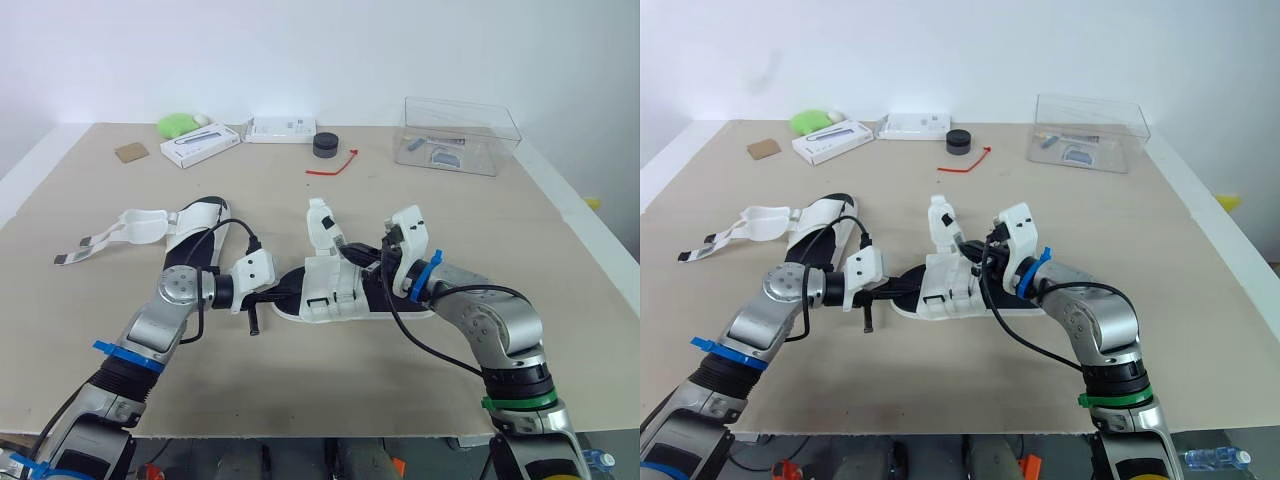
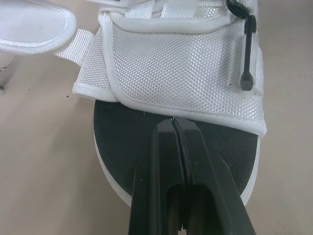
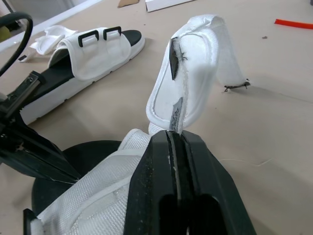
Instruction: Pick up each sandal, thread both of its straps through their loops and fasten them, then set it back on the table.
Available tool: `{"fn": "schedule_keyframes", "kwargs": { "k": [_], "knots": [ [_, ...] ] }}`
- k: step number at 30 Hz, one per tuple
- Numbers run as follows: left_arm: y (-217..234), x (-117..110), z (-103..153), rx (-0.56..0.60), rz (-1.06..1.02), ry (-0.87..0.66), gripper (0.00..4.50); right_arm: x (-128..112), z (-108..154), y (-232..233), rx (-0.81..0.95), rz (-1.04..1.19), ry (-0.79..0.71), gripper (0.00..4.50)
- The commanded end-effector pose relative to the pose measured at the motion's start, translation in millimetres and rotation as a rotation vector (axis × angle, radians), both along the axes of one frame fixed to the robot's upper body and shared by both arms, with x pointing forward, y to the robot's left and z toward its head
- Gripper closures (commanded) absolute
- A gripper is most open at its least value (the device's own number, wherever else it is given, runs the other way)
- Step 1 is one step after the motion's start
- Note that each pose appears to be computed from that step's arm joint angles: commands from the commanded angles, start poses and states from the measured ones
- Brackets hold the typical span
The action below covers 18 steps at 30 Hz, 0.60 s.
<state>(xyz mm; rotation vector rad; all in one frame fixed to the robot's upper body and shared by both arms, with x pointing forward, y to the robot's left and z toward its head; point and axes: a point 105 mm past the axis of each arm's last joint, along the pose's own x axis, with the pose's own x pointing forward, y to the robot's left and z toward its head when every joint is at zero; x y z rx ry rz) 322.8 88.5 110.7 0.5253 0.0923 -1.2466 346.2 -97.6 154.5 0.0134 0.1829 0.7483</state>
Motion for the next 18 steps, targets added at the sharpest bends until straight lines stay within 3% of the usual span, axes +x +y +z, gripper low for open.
{"fn": "schedule_keyframes", "kwargs": {
  "k": [1,2,3,4,5,10,15,18],
  "knots": [
    [3,-5,-18,0.050,0.004,0.054,4.50,6,17,-13,-0.051,-0.040,-0.105,2.83],
    [3,-5,-18,0.050,0.004,0.054,4.50,5,23,-13,-0.075,-0.024,-0.152,2.48],
    [3,-5,-18,0.050,0.004,0.055,4.50,4,30,-13,-0.085,-0.014,-0.185,1.76],
    [3,-5,-18,0.050,0.003,0.055,4.50,4,34,-13,-0.088,-0.009,-0.203,1.67],
    [3,-5,-18,0.050,0.003,0.055,4.50,3,39,-12,-0.106,0.005,-0.241,1.24],
    [3,-3,-17,0.049,0.004,0.052,4.50,3,64,1,-0.145,0.084,-0.391,1.24],
    [2,-2,-16,0.045,0.007,0.047,4.50,-3,73,27,-0.083,0.212,-0.384,2.79],
    [1,-2,-15,0.041,0.003,0.044,4.50,4,51,29,-0.105,0.229,-0.273,4.03]
  ]
}}
